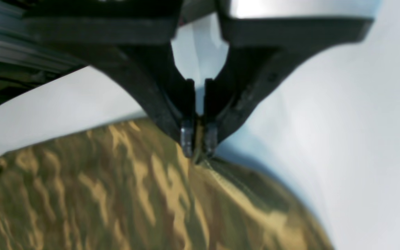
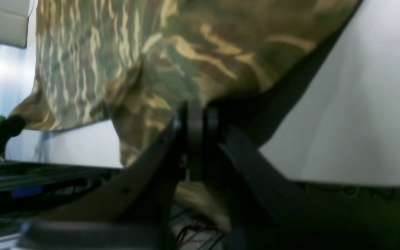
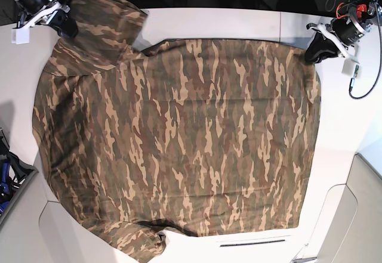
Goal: Fold the T-shirt properly
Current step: 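Grasp the shirt's shoulder corners with both grippers, then lift the shoulder edge with both grippers and drag it across the shirt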
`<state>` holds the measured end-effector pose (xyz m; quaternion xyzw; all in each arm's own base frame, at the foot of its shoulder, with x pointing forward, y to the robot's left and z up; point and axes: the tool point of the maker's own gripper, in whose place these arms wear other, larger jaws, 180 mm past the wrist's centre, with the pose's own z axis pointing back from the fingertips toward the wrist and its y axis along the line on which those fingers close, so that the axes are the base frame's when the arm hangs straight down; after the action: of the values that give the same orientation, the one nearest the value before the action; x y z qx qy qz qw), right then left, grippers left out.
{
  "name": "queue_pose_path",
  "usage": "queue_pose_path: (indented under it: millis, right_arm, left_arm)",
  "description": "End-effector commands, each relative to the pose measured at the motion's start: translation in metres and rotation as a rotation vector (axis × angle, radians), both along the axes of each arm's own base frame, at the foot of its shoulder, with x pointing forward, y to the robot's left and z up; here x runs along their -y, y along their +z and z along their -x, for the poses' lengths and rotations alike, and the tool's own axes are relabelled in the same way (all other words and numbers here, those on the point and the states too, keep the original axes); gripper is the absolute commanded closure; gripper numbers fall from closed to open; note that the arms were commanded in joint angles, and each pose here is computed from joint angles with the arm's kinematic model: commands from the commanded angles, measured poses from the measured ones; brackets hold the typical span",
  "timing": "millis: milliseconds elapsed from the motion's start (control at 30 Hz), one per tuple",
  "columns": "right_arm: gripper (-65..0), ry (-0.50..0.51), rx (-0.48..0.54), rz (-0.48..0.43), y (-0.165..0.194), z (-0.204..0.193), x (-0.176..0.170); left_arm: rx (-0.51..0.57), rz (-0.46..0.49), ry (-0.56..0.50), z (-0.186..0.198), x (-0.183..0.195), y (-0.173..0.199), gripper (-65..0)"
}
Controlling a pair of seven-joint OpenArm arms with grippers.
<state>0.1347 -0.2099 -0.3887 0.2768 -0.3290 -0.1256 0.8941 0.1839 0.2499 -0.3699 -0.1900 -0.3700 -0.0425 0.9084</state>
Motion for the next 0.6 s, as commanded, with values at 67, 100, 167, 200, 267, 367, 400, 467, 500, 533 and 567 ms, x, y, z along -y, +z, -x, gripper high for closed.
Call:
queue_pose_path:
  millis: [67,100,167,200,267,367,400,467,500,533,567]
  right_arm:
    - [0.0,-0.009,0.070,0.005,0.019,-0.010,0.007]
    - [0.0,-0.015,0.083,0.008,0.022,-0.013,0.009]
    - [0.0,-0.021,0.114,0.026,0.027,-0.025,0.015]
    - [0.0,-0.022,0.135,0.038,0.031,-0.033,0.017]
    - [0.0,-0.018,0.176,0.068,0.037,-0.051,0.020]
    - [0.0,-0.019,0.224,0.114,0.044,-0.072,0.025]
    - [0.0,-0.019,0.241,0.126,0.047,-0.079,0.026]
    - [0.0,-0.022,0.284,0.144,0.055,-0.095,0.028]
    - [0.0,-0.022,0.305,0.152,0.060,-0.103,0.029]
    - [0.0,-0.021,0.325,0.164,0.064,-0.112,0.031]
    - [0.0,-0.018,0.346,0.175,0.069,-0.122,0.032]
  left_arm:
    - [0.056,0.001,-0.018,-0.008,0.000,0.014,0.0]
    - [0.061,0.000,-0.017,-0.010,0.000,0.015,0.0]
    - [0.088,-0.005,-0.015,-0.017,-0.001,0.020,0.0]
    - [0.106,-0.010,-0.015,-0.023,-0.002,0.023,0.0]
    - [0.136,-0.026,-0.018,-0.035,-0.003,0.028,0.0]
    - [0.166,-0.043,-0.020,-0.047,-0.005,0.034,0.0]
    - [0.172,-0.045,-0.019,-0.049,-0.005,0.036,0.0]
    - [0.187,-0.061,-0.016,-0.056,-0.008,0.038,0.0]
    - [0.199,-0.066,-0.011,-0.061,-0.010,0.039,0.0]
    - [0.216,-0.069,-0.003,-0.066,-0.013,0.041,0.0]
    - [0.233,-0.070,0.008,-0.072,-0.016,0.043,0.0]
